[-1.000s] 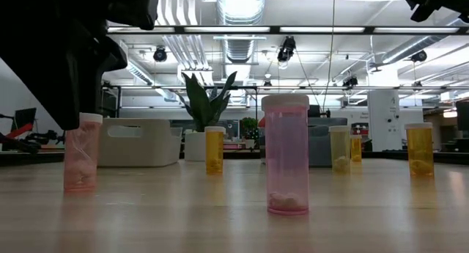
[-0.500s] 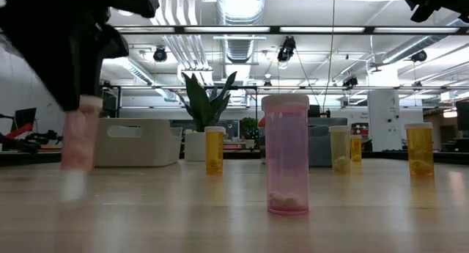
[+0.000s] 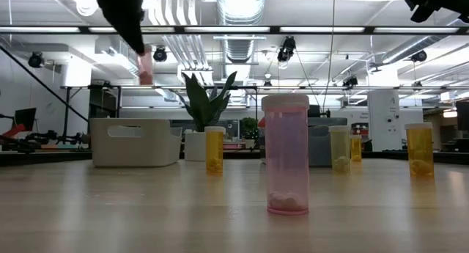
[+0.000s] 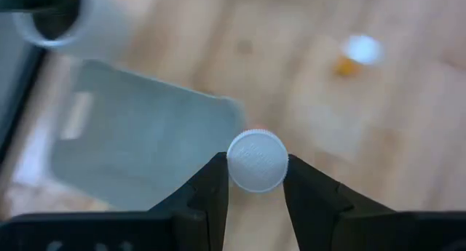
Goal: Pick and place medicine bottles into bin by pill shape (circle, oval)
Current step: Put the left pink tablet bottle into the gray bin
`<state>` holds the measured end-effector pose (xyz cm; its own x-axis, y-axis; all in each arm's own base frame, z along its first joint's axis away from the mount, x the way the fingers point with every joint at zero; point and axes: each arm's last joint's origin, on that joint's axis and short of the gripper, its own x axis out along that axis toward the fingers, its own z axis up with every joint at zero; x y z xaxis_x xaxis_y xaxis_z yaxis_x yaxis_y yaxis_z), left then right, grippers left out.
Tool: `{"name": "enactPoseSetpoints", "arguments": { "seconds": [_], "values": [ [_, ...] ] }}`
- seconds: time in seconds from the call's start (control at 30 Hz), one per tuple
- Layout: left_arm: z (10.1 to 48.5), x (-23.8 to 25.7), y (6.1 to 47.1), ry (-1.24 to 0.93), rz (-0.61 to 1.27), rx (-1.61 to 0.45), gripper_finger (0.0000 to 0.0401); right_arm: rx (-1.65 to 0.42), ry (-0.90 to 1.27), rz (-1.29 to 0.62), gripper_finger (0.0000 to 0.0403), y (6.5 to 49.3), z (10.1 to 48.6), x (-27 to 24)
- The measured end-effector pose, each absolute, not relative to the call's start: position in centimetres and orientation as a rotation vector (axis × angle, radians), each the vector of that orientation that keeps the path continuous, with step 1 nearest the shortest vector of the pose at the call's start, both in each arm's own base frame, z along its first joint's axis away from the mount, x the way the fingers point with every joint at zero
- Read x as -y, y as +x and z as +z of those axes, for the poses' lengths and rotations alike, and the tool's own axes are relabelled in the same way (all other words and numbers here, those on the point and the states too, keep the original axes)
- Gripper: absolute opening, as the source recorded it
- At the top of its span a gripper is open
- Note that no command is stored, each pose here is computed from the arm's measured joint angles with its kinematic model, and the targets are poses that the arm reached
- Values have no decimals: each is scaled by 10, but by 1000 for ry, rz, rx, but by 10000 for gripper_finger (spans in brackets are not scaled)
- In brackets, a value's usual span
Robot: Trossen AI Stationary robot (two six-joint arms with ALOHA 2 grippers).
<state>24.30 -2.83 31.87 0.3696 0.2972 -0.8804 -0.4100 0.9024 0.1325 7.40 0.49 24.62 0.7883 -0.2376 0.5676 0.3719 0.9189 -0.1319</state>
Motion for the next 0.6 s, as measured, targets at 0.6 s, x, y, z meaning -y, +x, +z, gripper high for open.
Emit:
{"name": "enactPoseSetpoints", "arguments": {
  "seconds": [0.6],
  "values": [
    [243, -110, 213, -348, 738, -1213, 97, 567, -261, -335, 215, 74, 246, -5]
  ]
}}
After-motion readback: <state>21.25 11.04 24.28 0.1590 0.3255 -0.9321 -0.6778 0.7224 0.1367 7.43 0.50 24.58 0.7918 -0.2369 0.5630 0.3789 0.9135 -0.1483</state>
